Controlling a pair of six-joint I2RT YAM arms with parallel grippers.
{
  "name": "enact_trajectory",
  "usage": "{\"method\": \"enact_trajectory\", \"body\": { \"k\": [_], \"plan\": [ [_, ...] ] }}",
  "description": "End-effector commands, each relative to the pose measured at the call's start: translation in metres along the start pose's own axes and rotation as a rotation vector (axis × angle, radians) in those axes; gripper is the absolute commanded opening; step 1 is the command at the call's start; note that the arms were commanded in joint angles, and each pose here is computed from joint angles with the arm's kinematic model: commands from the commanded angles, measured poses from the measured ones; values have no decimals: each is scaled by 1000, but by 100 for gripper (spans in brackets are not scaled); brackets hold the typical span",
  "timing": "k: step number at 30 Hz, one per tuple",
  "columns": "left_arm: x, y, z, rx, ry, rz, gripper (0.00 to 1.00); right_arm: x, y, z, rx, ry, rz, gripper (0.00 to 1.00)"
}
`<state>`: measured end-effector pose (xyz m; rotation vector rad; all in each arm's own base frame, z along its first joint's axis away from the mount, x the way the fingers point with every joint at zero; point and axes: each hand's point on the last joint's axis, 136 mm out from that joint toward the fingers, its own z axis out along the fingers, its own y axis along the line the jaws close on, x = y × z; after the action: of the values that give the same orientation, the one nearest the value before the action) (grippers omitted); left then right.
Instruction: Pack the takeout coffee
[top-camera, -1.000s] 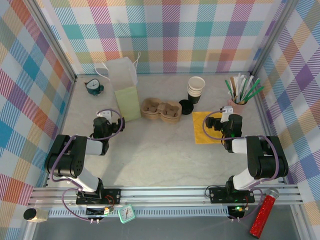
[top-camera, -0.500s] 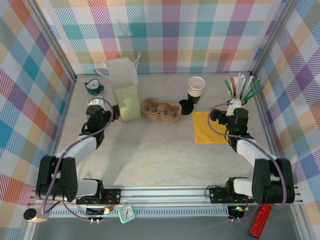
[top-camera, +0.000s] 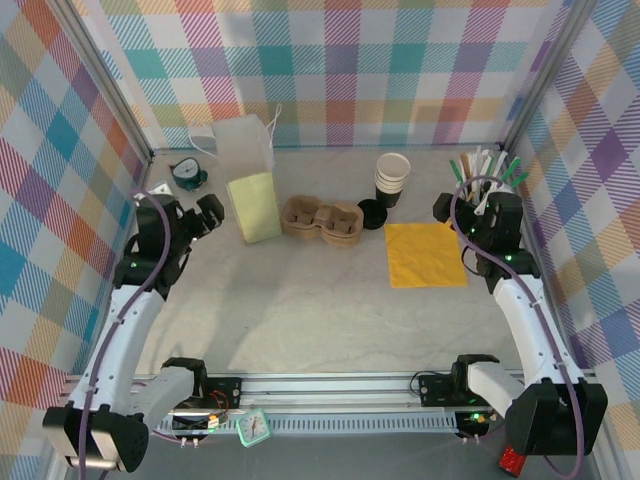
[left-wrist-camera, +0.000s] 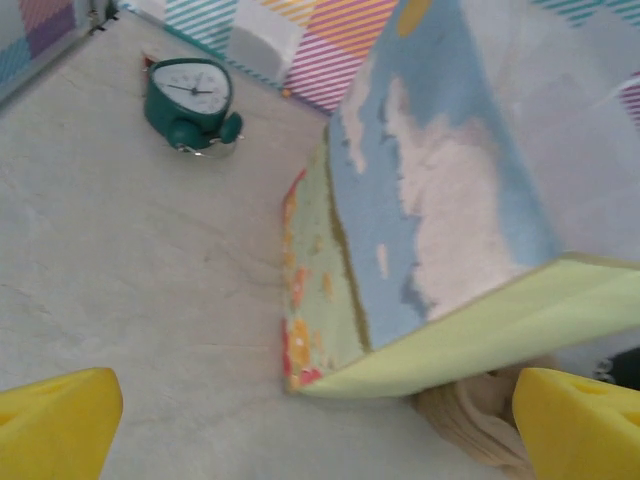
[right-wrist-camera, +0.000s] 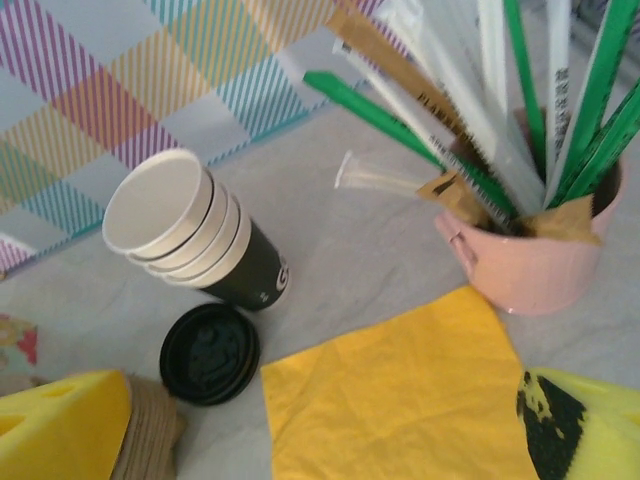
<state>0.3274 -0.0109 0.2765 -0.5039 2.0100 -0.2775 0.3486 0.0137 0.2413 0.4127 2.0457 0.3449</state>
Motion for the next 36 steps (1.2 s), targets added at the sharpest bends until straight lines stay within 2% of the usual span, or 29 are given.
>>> {"method": "enact_trajectory", "body": {
  "k": [1,5,9,10,12,17,20,23,27,36],
  "plan": [
    [12,-17,-18,53,97,-43,100,9,13,-5,-37,111,21,99],
    [27,-55,-25,138,129,-29,100,15,28,-3,-46,178,-8,99],
    [55,-97,-24,200,168,30,100,24,55,5,-69,259,-61,100],
    [63,-107,-23,213,187,44,100,25,63,9,-78,275,-84,97],
    [81,-124,-18,227,225,70,100,26,75,20,-52,312,-127,88],
    [119,-158,-10,257,297,123,100,21,85,60,21,376,-122,49],
    [134,-168,-6,240,356,159,100,10,86,84,70,362,-116,39],
    [139,-179,-9,247,369,220,100,3,87,109,115,375,-130,37],
    [135,-188,-11,278,338,233,100,0,83,138,187,401,-148,32],
    [128,-191,-11,283,315,267,100,-4,78,175,223,416,-151,30]
  ]
}}
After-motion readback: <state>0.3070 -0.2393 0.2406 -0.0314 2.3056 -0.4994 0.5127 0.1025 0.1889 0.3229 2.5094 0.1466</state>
